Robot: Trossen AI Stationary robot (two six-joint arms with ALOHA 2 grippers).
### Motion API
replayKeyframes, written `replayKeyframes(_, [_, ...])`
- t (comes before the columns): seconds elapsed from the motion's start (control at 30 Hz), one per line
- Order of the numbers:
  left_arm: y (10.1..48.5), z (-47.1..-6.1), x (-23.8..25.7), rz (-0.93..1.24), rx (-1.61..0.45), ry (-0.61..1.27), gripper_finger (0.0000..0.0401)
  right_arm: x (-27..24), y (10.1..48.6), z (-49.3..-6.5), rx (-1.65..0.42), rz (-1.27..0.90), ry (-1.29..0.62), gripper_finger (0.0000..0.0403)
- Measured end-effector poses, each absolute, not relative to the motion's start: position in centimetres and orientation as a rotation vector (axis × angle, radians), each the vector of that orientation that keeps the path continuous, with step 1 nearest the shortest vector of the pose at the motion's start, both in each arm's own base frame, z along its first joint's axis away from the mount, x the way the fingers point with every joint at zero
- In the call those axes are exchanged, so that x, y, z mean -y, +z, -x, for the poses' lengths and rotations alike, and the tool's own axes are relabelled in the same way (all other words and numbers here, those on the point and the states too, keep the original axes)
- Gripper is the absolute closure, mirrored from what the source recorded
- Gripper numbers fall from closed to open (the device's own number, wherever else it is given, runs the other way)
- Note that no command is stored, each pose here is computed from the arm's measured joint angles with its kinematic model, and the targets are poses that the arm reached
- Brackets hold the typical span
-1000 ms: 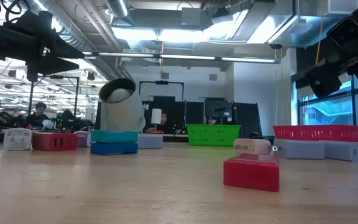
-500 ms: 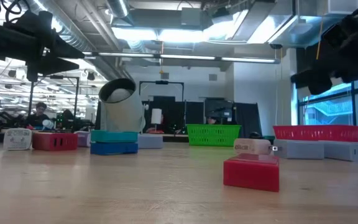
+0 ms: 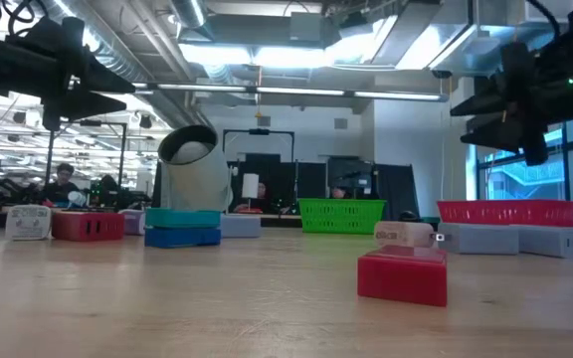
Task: Pick & Place Office items
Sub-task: Put the right light blue charger adapter into the green bin
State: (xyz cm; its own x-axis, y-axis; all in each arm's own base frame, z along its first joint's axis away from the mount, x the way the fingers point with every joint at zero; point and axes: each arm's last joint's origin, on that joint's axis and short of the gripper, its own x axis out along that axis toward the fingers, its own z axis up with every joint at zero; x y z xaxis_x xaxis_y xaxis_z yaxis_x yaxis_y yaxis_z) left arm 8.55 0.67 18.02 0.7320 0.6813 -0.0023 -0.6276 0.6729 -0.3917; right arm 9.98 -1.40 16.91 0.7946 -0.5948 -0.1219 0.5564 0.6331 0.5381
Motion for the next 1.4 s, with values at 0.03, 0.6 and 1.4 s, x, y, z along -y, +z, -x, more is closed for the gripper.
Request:
replayKeyframes(0.03, [18.0, -8.5, -0.7, 0.385, 0.151, 0.74, 0.0193, 1.4, 16.9, -10.0, 0.085, -0.627, -0.668, 0.0115])
replayKeyframes(0.6, [18.2, -8.6, -0.6, 0.513, 0.201, 0.705, 0.0193, 1.6, 16.9, -9.8, 0.139, -0.679, -0.737, 0.0115])
replayKeyframes(1.4, [20.7, -8.9, -0.8, 0.489, 0.391, 0.812, 0.0193, 1.6, 21.5, -9.6, 0.413, -0.571, -0.648, 0.0115])
